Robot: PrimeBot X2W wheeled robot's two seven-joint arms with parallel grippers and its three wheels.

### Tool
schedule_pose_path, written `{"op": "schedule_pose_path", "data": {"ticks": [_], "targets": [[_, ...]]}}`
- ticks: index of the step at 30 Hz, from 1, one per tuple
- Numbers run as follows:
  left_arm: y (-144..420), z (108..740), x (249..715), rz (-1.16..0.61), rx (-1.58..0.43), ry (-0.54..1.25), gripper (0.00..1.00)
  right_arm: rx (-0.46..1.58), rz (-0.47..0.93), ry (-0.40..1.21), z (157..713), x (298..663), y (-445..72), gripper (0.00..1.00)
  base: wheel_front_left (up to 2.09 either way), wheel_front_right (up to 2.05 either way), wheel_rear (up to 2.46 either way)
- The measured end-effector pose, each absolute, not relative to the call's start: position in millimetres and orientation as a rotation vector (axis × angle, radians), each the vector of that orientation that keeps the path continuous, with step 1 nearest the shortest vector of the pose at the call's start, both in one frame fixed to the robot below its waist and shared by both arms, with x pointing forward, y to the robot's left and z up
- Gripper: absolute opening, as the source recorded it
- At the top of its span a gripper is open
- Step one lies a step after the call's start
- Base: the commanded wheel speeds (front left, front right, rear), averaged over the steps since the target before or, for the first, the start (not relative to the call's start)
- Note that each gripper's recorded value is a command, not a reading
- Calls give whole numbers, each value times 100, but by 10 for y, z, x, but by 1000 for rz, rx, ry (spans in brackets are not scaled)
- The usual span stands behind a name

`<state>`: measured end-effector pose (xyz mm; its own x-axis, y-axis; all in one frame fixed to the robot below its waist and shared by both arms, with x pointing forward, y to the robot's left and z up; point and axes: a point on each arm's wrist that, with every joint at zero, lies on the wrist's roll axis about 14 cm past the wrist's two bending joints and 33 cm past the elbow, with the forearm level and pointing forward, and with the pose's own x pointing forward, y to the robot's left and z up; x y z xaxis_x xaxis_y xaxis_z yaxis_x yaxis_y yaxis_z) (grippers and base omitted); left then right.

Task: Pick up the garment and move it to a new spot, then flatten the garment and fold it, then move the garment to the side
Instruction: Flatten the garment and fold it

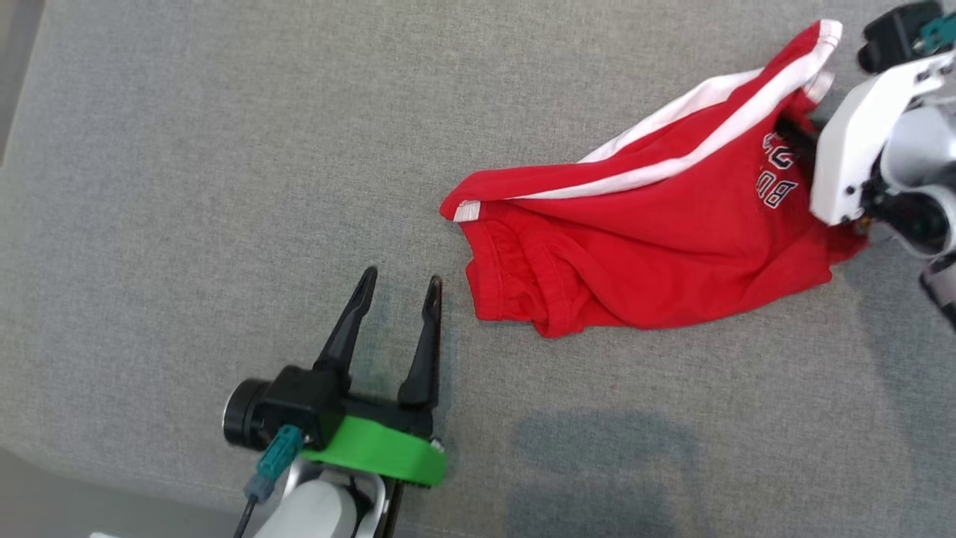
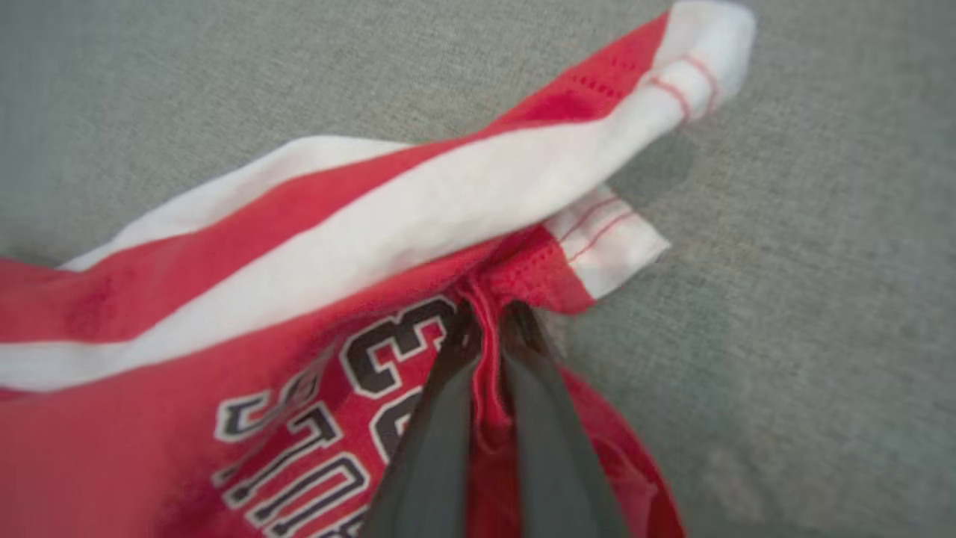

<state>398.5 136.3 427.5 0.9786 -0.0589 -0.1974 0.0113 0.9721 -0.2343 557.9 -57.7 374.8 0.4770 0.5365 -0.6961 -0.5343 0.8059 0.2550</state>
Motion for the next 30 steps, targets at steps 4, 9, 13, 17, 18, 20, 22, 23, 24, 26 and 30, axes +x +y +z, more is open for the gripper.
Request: {"op": "schedule_pose_path", "data": {"ticks": [4, 9, 13, 17, 18, 20, 22, 23, 24, 26, 30], "targets": [[1479, 4187, 3771, -16, -218, 240, 100, 116, 672, 834, 3790, 5380, -439, 0, 0, 0, 0], [1618, 4152, 3508, 16, -200, 264, 100, 237, 615, 804, 3860, 5150, -574, 0, 0, 0, 0], [1516, 4212, 3457, -27, -214, 247, 100, 276, 478, 791, 3911, 5024, -1082, 0, 0, 0, 0], [1336, 4335, 3499, -103, -225, 205, 100, 302, 302, 735, 4073, 4924, -1740, 0, 0, 0, 0], [1298, 4359, 3499, -117, -227, 197, 100, 310, 265, 718, 4125, 4903, -1874, 0, 0, 0, 0], [1226, 4410, 3488, -143, -232, 182, 100, 331, 201, 686, 4229, 4842, -2106, 0, 0, 0, 0], [1165, 4458, 3472, -166, -238, 167, 100, 350, 157, 647, 4344, 4796, -2266, 0, 0, 0, 0], [1144, 4481, 3467, -172, -238, 160, 100, 357, 142, 623, 4414, 4783, -2328, 0, 0, 0, 0], [1119, 4505, 3459, -180, -242, 153, 100, 370, 125, 583, 4517, 4787, -2393, 0, 0, 0, 0], [1072, 4535, 3435, -192, -248, 144, 100, 376, 117, 517, 4705, 4797, -2452, 0, 0, 0, 0], [1022, 4567, 3399, -204, -257, 135, 100, 401, 165, 406, 5048, 4810, -2316, 0, 0, 0, 0]]}}
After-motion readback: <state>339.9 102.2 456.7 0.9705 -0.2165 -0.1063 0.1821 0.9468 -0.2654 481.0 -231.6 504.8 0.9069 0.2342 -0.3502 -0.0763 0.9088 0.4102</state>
